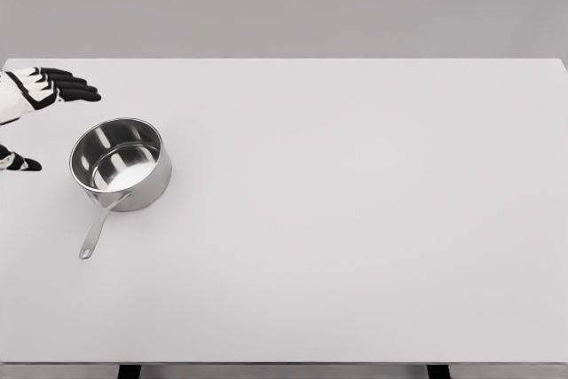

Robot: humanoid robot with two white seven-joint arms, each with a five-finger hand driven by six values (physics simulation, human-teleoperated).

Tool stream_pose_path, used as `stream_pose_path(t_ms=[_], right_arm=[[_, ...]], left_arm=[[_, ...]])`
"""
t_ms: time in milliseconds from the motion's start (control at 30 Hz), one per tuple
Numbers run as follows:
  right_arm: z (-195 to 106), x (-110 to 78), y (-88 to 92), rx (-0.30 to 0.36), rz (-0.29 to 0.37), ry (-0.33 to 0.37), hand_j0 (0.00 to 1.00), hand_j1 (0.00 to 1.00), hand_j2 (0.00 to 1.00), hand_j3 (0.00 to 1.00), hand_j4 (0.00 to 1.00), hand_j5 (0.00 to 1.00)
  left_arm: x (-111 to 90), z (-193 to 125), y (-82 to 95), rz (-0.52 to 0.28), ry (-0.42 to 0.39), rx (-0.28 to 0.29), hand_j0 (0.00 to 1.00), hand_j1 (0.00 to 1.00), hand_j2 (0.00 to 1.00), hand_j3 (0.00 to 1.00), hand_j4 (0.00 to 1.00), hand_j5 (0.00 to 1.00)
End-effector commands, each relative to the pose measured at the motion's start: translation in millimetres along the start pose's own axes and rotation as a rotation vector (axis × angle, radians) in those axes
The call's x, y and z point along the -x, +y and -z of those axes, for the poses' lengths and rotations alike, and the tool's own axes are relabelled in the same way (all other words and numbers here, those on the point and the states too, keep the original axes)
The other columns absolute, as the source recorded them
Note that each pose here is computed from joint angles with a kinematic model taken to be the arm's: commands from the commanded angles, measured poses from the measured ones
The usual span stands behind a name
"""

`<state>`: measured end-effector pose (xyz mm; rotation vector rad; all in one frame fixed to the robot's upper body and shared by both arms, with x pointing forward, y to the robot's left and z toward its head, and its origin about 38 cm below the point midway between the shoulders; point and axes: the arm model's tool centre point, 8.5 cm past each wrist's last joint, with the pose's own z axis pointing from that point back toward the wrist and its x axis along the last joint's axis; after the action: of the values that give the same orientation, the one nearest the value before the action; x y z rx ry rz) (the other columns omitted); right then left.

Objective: Rotate pot handle

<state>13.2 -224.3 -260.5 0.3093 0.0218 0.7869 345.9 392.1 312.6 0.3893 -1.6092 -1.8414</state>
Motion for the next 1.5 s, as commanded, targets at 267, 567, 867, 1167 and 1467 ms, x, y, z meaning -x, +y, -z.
stream_pose_path(t_ms=[267,567,867,1167,1467], right_arm=[[1,6.3,5.5,-0.009,0.005,0.010,1.00,1.00,1.00,1.00,1.00,1.00],[1,6.3,5.5,-0.009,0.005,0.010,1.00,1.00,1.00,1.00,1.00,1.00],[1,6.3,5.5,-0.009,0.005,0.010,1.00,1.00,1.00,1.00,1.00,1.00],[1,6.3,5.5,-0.009,0.005,0.010,1.00,1.00,1.00,1.00,1.00,1.00],[1,6.3,5.5,-0.009,0.005,0.010,1.00,1.00,1.00,1.00,1.00,1.00]], left_arm=[[-18,32,-21.7,-0.046,-0.107,0.012,1.00,1.00,1.00,1.00,1.00,1.00],[-37,86,-24.4,0.036,-0.229,0.134,1.00,1.00,1.00,1.00,1.00,1.00],[-43,96,-43.5,-0.007,-0.261,0.143,1.00,1.00,1.00,1.00,1.00,1.00],[-30,67,-57.2,-0.051,-0.180,0.144,1.00,1.00,1.00,1.00,1.00,1.00],[-29,60,-73.6,-0.083,-0.167,0.183,1.00,1.00,1.00,1.00,1.00,1.00]])
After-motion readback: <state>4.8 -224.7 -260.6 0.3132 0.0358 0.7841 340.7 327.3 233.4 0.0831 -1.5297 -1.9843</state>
